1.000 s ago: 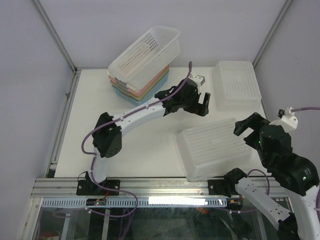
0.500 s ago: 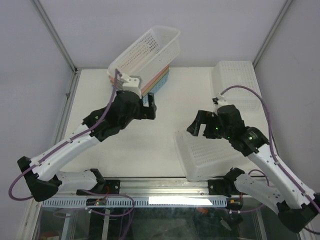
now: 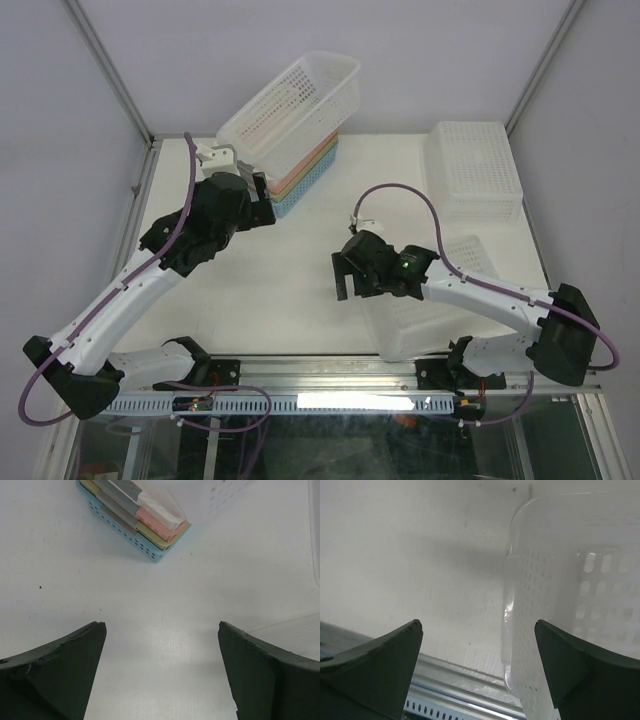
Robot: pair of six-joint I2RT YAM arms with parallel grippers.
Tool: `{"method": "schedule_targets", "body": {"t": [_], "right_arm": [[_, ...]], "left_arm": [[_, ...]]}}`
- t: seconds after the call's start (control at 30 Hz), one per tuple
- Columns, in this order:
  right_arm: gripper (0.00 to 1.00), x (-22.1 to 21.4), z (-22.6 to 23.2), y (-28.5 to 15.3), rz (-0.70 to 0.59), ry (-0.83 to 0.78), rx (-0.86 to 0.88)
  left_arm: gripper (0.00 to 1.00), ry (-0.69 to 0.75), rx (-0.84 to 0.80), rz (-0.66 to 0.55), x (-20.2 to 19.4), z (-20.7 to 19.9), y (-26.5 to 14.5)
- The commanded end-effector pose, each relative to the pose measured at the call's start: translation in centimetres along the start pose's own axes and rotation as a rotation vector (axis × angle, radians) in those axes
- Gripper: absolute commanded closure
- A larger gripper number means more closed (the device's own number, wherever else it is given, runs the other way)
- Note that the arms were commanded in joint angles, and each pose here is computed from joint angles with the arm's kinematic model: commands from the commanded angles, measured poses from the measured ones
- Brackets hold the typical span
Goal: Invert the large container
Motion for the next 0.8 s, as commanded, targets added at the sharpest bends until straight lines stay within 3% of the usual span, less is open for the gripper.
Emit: {"method": "schedule_targets", "body": {"t": [0.0, 0.33, 0.77], "right_arm": [[0.01, 1.0, -5.3, -0.9, -0.064, 0.116, -0.259], [0.01, 1.0, -14.3, -2.6, -0.161, 0.412, -0.432], [0.01, 2.1, -16.0, -4.0, -0.176, 0.429, -0.482]], "left_arm": [[0.01, -0.011, -0.013, -0.012, 0.4, -0.3, 0.0], [0.01, 0.009, -0.078, 0.028, -0.8, -1.2, 0.8], [0.01, 0.087, -0.195, -0.037, 2.5, -3.3, -0.8]]}}
Point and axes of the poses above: each gripper's point midway between its finger pads, its own y axis out along the fingers, its own z axis along the line the jaws close on, x = y × z, the point moved 4 cm from there along -y, back along the fingers, and after that the axes turned 10 degrees about -y, right-handed, at the moved point
